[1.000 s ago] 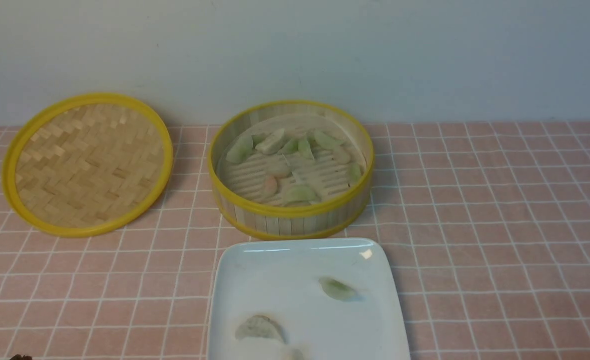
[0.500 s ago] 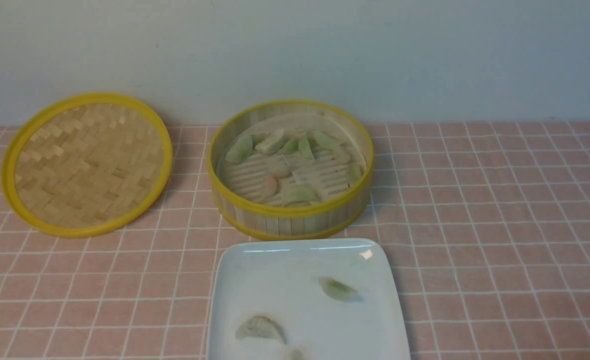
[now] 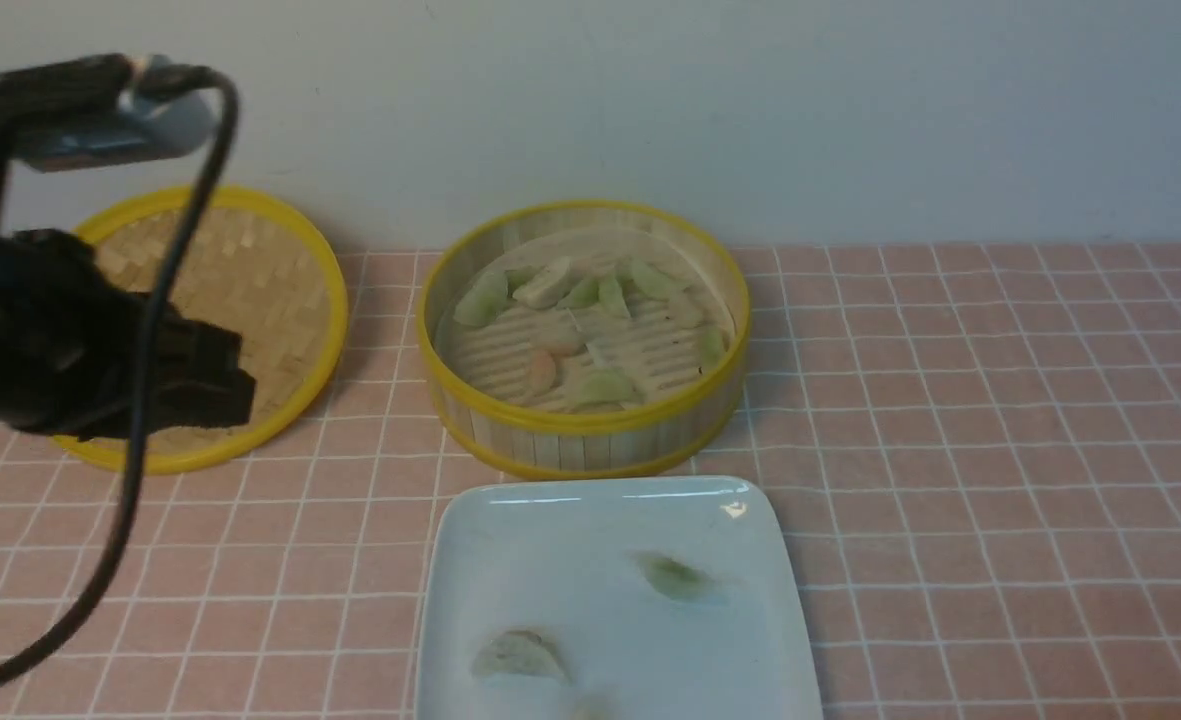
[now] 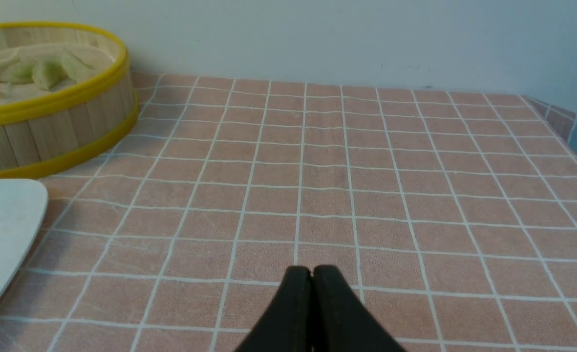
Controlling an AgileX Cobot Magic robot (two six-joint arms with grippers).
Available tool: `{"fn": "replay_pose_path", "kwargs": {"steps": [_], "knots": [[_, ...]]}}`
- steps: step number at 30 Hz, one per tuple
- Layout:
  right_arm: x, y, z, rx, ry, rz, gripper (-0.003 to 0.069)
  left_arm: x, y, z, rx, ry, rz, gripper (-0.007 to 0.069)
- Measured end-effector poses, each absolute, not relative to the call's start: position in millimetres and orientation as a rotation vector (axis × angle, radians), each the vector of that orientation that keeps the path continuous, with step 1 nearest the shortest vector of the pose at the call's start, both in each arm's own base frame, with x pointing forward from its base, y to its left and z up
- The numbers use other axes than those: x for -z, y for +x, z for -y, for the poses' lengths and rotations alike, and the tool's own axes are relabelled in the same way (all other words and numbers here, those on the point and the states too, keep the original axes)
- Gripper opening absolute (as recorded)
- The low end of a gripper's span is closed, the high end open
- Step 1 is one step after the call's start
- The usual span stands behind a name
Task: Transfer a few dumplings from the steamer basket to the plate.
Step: Use the left arm to grab a dumpling from the steamer
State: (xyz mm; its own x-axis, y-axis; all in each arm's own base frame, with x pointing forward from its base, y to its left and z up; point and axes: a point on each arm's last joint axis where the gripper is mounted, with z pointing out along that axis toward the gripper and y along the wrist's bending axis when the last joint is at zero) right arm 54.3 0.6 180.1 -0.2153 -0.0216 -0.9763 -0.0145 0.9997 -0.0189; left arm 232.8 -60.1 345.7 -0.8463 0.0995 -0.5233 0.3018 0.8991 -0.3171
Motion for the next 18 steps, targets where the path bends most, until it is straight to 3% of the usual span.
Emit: {"fn": "replay_pose_path", "kwargs": {"steps": [3,9,18], "knots": [[-180,54,-1,0.006,-0.027,-1.788,-0.0015,-332,264,88,0.505,0.441,-2.64,-0.0006],[-180,54,-1,0.009,-0.03,-1.788,-0.0015,-315,314,146,0.305,0.574,-2.696,-0.0006],[-180,54,-1,0.009,-0.03,-1.788,-0.0015,-296,384,180,0.217,0.591,-2.677,-0.0006]]}}
